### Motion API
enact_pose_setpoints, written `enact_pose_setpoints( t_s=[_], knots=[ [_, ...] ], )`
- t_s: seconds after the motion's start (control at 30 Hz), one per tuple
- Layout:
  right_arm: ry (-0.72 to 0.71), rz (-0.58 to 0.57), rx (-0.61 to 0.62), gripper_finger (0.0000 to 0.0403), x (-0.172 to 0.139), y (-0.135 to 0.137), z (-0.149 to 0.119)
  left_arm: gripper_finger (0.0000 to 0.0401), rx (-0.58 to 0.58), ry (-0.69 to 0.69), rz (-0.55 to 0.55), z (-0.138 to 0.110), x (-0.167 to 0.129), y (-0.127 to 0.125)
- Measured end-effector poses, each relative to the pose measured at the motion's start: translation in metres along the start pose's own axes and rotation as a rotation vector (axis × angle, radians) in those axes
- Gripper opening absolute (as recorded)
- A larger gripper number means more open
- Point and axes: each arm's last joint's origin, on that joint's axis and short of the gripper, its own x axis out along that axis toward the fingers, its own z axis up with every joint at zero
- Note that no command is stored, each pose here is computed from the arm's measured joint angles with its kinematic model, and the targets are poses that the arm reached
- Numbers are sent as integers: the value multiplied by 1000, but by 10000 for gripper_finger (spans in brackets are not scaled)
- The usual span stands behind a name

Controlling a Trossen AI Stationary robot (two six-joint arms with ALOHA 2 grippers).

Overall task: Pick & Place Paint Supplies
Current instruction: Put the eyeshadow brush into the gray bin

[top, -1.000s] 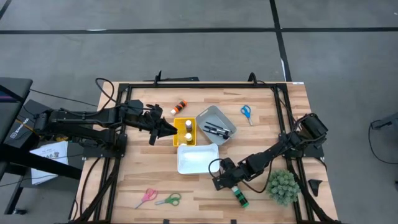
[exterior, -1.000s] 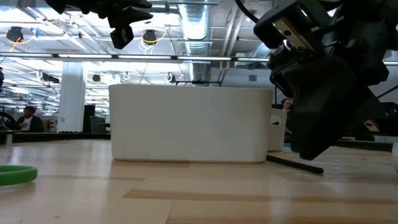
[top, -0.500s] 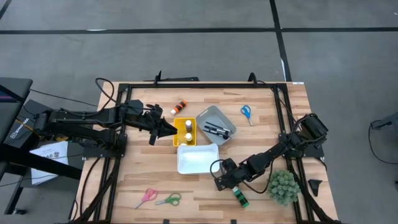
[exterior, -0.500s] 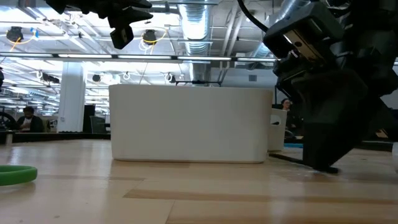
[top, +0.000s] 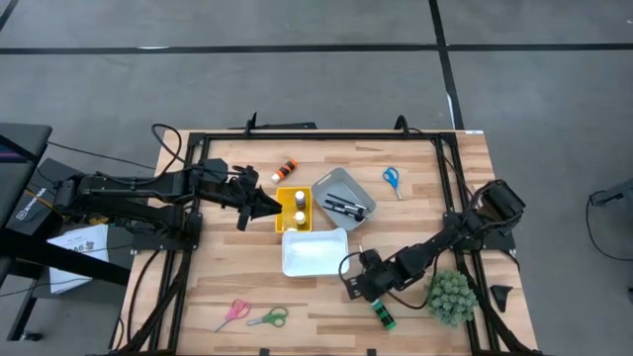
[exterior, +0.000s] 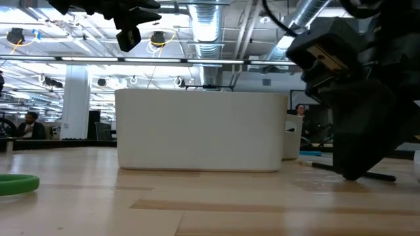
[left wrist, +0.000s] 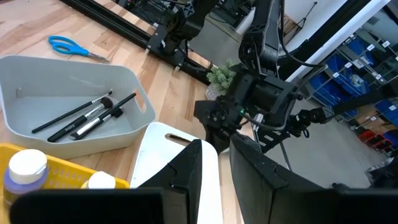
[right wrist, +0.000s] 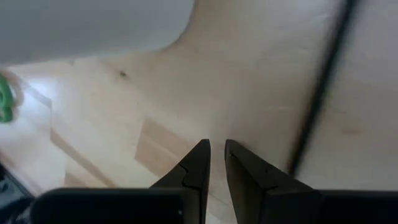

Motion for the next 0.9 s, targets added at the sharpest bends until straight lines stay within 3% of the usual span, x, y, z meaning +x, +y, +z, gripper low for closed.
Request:
enact_pose_setpoints(
  t_s=[0.23,0.43,0.63,0.73,0.9],
  knots=[
    [-159,76,75,47,-35,2,-5,76,0,0,0,0,0,0],
    [-289,-39,145,47,-67,-12,14,76,0,-1,2,0,0,0],
    [-184,-182,181,52,-58,-16,54,76,0,-4,7,0,0,0],
    [-110,-166,158,68,-42,-11,76,76,-6,-6,7,0,0,0],
    [-119,-147,157,112,-36,-9,95,76,-43,-7,8,0,0,0]
  ],
)
